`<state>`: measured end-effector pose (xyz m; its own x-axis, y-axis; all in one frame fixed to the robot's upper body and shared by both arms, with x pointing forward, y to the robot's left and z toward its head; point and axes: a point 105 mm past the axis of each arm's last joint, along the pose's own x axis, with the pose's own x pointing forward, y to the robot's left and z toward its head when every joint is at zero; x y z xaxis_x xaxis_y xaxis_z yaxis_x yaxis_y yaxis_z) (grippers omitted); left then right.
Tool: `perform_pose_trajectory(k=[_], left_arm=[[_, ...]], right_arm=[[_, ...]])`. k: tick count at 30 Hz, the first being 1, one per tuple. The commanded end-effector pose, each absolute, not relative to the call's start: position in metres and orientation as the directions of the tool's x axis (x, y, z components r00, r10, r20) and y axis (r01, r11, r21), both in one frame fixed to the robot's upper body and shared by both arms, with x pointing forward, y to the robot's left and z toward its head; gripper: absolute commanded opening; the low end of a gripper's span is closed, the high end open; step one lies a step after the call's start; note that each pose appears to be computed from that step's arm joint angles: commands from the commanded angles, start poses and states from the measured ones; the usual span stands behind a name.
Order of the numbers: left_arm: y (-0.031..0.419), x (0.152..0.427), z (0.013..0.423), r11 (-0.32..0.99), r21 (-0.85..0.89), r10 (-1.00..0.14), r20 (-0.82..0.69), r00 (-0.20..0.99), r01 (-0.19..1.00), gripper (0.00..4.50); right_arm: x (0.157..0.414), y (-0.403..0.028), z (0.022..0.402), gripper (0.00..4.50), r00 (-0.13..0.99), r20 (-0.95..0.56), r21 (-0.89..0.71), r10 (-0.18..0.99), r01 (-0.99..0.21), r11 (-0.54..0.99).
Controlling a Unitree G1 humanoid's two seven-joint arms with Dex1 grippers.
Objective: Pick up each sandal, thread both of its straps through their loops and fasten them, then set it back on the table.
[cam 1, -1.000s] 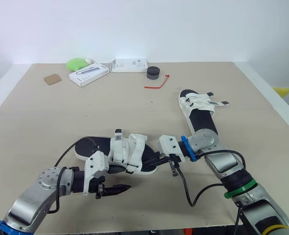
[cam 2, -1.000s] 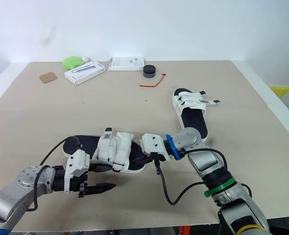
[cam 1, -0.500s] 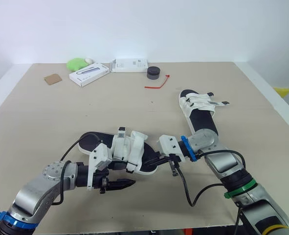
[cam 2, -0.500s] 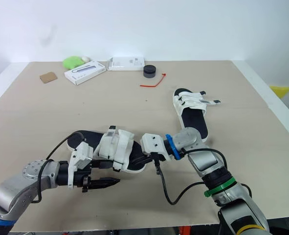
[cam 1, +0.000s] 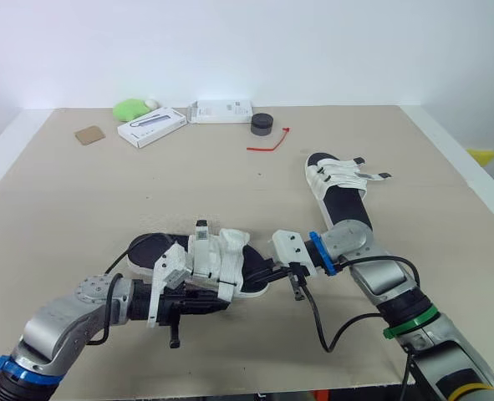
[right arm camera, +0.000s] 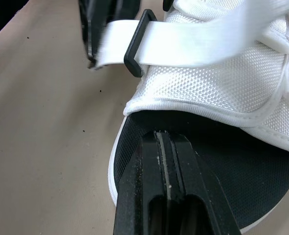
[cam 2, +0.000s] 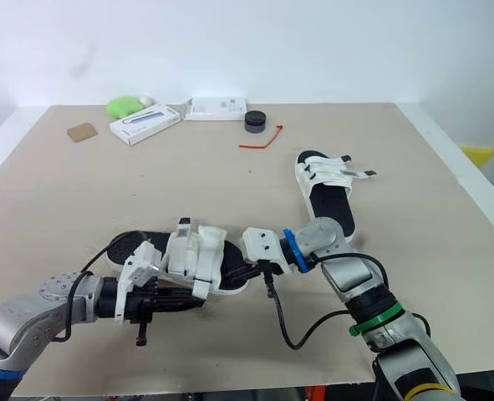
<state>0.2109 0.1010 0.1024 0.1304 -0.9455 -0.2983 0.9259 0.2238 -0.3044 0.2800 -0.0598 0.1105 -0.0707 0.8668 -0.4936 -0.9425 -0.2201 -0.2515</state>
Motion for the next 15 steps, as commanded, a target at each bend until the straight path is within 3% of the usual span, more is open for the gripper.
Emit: perform_pose_trajectory(k=[1, 15], left_arm=[[0.105, 0.191, 0.109, 0.149, -0.318, -0.956, -0.289, 0.054, 0.936, 0.08], [0.104, 0.167, 0.102, 0.13, -0.353, -0.953, -0.303, 0.018, 0.926, 0.08]], right_arm=[[0.279, -0.061, 0.108, 0.0, -0.074, -0.509, -0.252, 0.858, -0.94, -0.23], [0.277, -0.06, 0.107, 0.0, -0.078, -0.505, -0.246, 0.86, -0.942, -0.23]])
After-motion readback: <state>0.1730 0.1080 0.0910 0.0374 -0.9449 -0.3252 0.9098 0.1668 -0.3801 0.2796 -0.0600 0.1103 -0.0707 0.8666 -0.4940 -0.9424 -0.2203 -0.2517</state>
